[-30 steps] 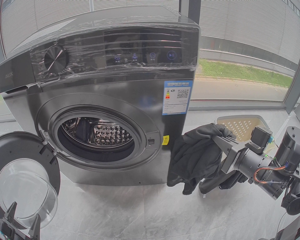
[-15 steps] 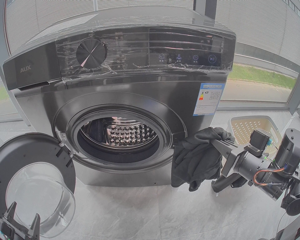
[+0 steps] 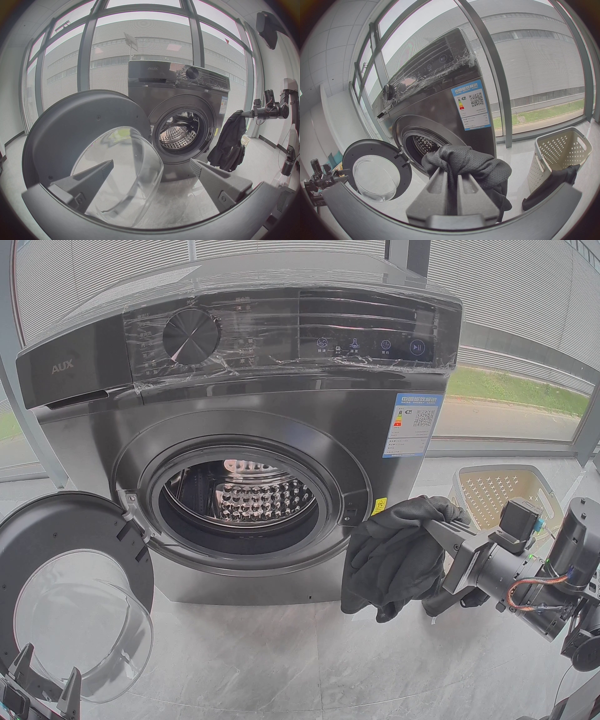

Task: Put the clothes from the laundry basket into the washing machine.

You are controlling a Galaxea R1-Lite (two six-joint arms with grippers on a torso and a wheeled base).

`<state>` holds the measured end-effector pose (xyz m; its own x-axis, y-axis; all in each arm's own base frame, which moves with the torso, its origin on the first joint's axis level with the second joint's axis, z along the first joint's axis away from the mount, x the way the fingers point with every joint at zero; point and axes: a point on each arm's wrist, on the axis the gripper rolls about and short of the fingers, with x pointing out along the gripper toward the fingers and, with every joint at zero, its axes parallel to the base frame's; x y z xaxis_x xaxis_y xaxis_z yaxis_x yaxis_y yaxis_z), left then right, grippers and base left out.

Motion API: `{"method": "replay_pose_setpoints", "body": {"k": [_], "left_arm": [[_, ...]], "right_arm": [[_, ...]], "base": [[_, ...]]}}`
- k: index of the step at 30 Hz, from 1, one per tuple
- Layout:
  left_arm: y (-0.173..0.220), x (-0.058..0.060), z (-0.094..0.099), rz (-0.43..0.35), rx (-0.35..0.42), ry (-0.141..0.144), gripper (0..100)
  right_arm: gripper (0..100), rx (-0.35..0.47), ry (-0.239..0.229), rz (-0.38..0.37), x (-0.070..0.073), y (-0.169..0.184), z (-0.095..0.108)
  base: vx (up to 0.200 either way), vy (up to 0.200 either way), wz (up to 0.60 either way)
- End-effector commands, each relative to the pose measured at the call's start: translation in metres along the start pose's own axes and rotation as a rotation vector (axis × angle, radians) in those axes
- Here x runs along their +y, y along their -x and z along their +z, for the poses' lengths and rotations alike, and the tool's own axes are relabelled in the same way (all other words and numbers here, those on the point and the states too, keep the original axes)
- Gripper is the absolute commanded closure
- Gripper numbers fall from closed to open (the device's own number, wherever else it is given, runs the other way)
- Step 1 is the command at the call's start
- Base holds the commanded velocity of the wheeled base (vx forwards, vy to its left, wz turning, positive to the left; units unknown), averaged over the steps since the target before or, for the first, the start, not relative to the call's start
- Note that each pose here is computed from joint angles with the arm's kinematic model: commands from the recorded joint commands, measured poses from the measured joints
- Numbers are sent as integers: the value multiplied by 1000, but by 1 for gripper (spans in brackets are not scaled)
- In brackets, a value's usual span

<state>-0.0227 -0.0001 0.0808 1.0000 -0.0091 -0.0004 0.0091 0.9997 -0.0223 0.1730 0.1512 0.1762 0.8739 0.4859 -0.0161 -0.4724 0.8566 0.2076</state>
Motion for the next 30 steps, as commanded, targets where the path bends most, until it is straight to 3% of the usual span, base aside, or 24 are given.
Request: {"method": "replay_pose_setpoints", "body": {"k": [1, 18, 25, 30], "left_arm": [[0, 0, -5, 0, 1, 1, 0], [0, 0, -5, -2, 1, 2, 0], [0, 0, -5, -3, 1, 1, 0], [0, 0, -5, -2, 1, 2, 0]], "right_arm": [[100, 7, -2, 2, 0, 0, -1], [100, 16, -1, 0, -1, 1, -4], [100, 20, -3, 7, 1, 1, -5], [100, 28, -31, 16, 3, 1, -6]], "base": [[0, 0, 0], [0, 176, 0], [0, 0, 0], [0, 0, 0]]}}
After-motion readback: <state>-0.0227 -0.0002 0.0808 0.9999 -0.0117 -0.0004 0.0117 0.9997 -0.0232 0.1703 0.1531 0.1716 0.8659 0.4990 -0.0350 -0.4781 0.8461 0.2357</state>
